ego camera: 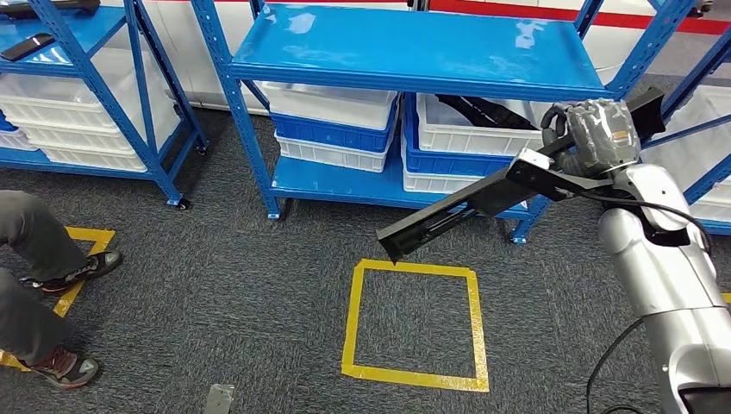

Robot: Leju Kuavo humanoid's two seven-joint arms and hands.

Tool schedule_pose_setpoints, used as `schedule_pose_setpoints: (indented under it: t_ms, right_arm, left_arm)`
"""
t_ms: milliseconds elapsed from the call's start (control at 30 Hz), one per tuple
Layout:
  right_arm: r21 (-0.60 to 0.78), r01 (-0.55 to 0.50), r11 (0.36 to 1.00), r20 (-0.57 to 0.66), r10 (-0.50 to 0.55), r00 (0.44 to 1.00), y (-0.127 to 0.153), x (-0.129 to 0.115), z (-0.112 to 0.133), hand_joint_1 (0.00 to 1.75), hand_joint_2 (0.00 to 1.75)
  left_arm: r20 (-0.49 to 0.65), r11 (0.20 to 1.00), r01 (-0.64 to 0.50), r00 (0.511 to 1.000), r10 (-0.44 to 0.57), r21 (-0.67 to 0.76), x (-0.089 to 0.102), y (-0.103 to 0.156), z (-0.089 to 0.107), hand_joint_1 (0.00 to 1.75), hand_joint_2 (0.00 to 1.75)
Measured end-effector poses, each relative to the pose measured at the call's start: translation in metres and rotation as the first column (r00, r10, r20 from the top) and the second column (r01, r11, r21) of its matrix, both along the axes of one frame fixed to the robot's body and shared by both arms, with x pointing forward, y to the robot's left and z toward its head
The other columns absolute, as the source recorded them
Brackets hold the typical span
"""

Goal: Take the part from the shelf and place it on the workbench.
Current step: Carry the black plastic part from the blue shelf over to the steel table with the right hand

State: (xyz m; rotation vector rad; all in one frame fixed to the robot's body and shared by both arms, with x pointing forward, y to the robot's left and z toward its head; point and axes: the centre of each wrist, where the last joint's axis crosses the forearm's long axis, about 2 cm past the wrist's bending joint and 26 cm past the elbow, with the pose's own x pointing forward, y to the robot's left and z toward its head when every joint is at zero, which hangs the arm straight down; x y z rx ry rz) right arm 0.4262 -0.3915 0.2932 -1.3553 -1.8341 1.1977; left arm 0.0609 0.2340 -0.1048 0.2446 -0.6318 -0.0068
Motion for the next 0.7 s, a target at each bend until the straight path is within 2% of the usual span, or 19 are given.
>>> schedule_pose_setpoints:
  t_ms: [267, 700]
  right_arm:
    - [-0.01, 0.033, 0.999, -0.04, -0.033, 0.999, -0.012, -0.004, -0.015, 1.52, 1.75]
    - [-0.012, 0.05, 0.999, -0.043, -0.05, 0.998, -0.014, -0.008, -0.018, 1.52, 1.75]
  left_arm:
    - [-0.004, 1.0, 0.004, 1.0, -0.004, -0.002, 0.0, -0.001, 0.0, 0.0, 1.75]
    - [-0.001, 1.0, 0.007, 1.0, -0.007, -0.008, -0.001, 0.0, 0.0, 0.0, 1.75]
